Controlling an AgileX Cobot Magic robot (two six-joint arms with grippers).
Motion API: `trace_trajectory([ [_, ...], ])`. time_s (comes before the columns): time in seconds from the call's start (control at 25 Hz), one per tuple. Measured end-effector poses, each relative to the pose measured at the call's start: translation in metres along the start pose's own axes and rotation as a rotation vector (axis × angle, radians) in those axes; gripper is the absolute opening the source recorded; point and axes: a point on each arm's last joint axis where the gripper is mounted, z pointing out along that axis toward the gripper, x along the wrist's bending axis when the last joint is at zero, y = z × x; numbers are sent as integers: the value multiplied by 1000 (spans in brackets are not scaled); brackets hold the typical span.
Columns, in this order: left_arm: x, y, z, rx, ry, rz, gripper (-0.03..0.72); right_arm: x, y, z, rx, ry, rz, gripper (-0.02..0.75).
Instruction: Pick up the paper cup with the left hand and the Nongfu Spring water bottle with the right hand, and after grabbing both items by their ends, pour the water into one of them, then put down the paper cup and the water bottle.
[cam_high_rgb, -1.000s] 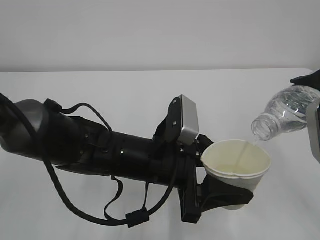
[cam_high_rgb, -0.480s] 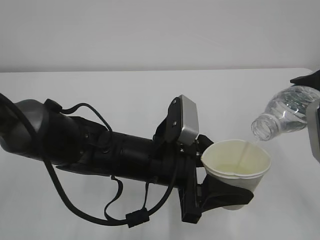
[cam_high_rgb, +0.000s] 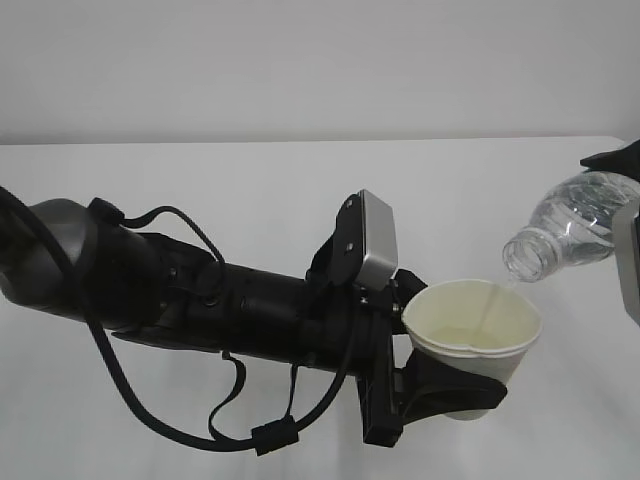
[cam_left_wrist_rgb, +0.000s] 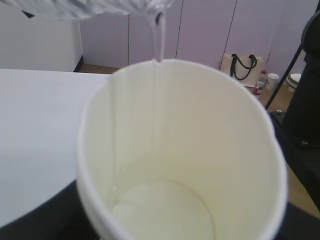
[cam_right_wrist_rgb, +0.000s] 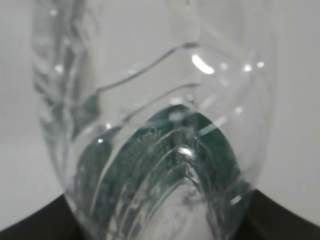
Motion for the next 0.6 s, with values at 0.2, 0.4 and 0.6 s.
trace_trajectory([
  [0.2, 0, 0, 0, 0, 0, 0, 476, 0, 0, 0, 0, 0, -3, 414],
  [0.4, 0, 0, 0, 0, 0, 0, 476, -1, 0, 0, 0, -2, -18, 414],
  [0.6, 0, 0, 0, 0, 0, 0, 476, -1, 0, 0, 0, -2, -20, 414],
])
